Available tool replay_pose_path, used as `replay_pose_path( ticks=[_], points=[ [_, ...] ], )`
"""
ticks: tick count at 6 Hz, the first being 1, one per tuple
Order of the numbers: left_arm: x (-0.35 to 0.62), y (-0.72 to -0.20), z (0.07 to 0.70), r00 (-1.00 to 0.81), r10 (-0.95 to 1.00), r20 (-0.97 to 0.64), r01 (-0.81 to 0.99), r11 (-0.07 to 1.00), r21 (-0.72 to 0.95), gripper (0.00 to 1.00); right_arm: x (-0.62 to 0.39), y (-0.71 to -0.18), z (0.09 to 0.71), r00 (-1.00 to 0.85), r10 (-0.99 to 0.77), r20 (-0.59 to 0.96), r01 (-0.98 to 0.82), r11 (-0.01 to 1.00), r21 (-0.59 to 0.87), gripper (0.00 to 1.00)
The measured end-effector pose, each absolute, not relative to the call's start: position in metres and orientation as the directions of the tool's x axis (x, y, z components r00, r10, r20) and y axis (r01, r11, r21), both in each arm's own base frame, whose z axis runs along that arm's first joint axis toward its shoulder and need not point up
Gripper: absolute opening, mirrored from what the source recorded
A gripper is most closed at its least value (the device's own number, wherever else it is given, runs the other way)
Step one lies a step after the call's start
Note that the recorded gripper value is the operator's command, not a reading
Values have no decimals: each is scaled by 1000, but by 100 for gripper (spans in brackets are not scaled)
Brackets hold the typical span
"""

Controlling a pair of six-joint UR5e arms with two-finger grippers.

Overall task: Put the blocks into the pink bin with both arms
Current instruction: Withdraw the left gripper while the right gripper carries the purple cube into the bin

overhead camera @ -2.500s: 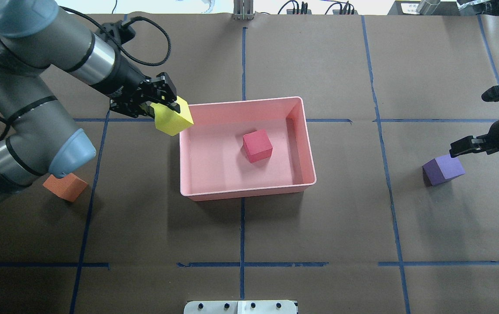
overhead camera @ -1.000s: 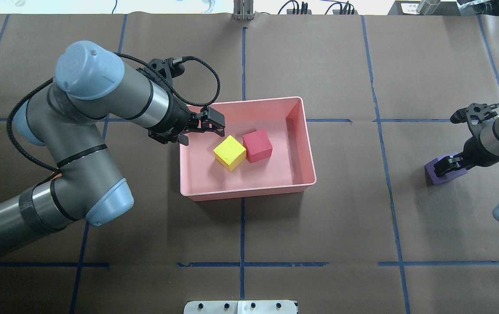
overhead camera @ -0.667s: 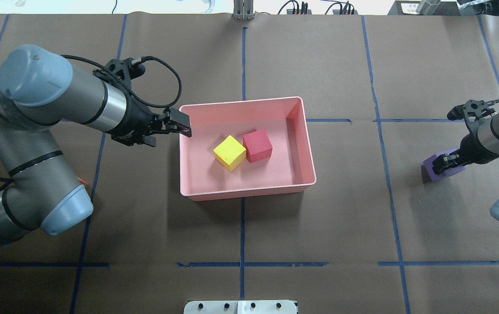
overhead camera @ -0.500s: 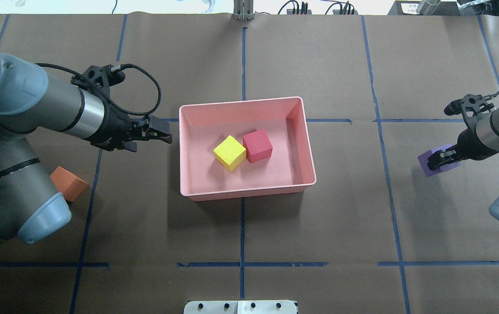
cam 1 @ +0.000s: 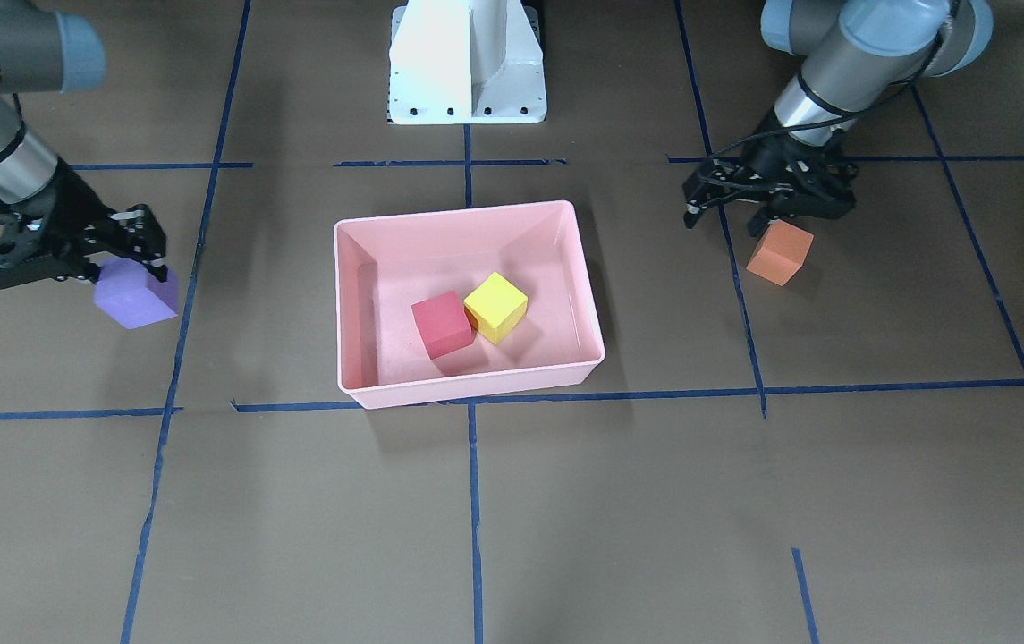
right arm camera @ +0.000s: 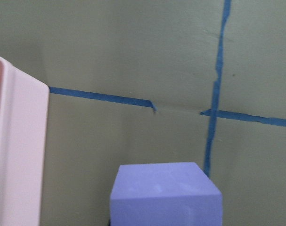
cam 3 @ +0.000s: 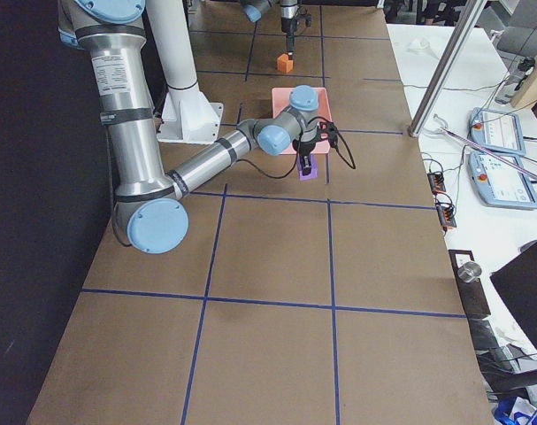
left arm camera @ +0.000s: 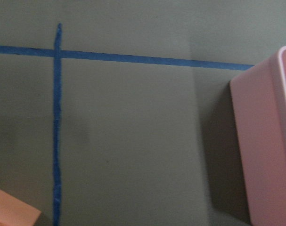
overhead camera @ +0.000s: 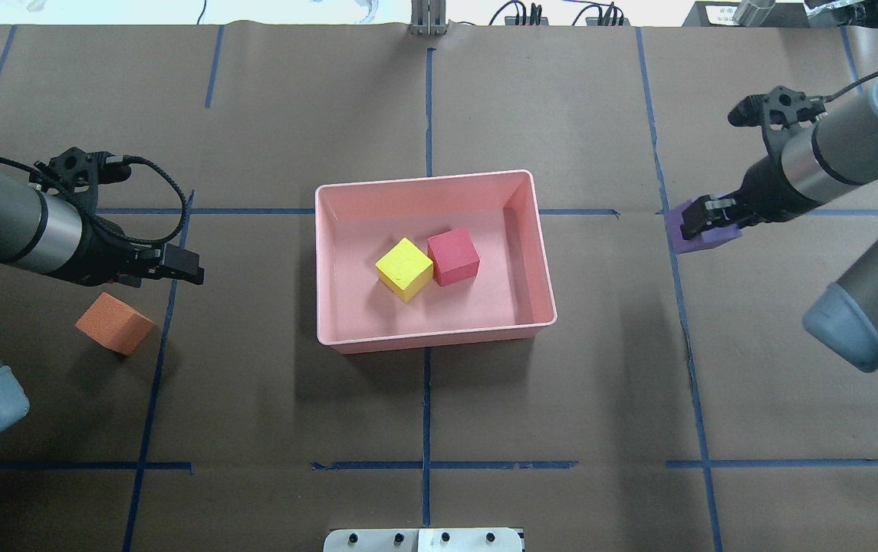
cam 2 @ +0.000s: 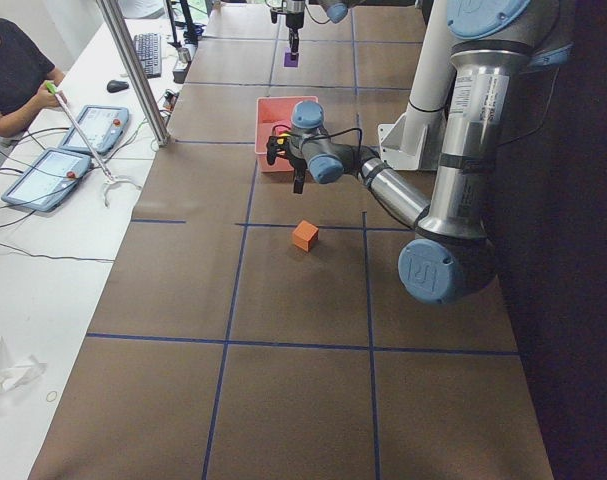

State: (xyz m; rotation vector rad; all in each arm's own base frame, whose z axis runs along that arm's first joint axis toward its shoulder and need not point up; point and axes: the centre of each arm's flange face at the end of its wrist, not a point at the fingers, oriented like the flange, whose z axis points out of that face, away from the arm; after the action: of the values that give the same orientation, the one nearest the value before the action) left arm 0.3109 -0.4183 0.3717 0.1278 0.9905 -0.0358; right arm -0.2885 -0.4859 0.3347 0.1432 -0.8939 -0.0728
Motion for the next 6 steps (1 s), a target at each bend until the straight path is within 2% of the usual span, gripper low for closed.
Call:
replay_pose_path(
  ticks=[2,3,5,6],
  points=[
    [299,-414,400,584,18,-812,81,993,80,99,-354,-478,235,592,-6,806,-55,997,47,3],
    [296,-412,409,595,9,-804,80,994,70,99,-393,-461,207,587,35,809,-84,996,18,23],
    [289,-412,416,609,13,-793,84,993,80,99,-459,-426,197,605,62,794,-114,993,9,100],
    [285,-411,426,633,87,-769,39,989,144,99,-480,-418,203,612,68,788,-126,992,12,100]
  ],
)
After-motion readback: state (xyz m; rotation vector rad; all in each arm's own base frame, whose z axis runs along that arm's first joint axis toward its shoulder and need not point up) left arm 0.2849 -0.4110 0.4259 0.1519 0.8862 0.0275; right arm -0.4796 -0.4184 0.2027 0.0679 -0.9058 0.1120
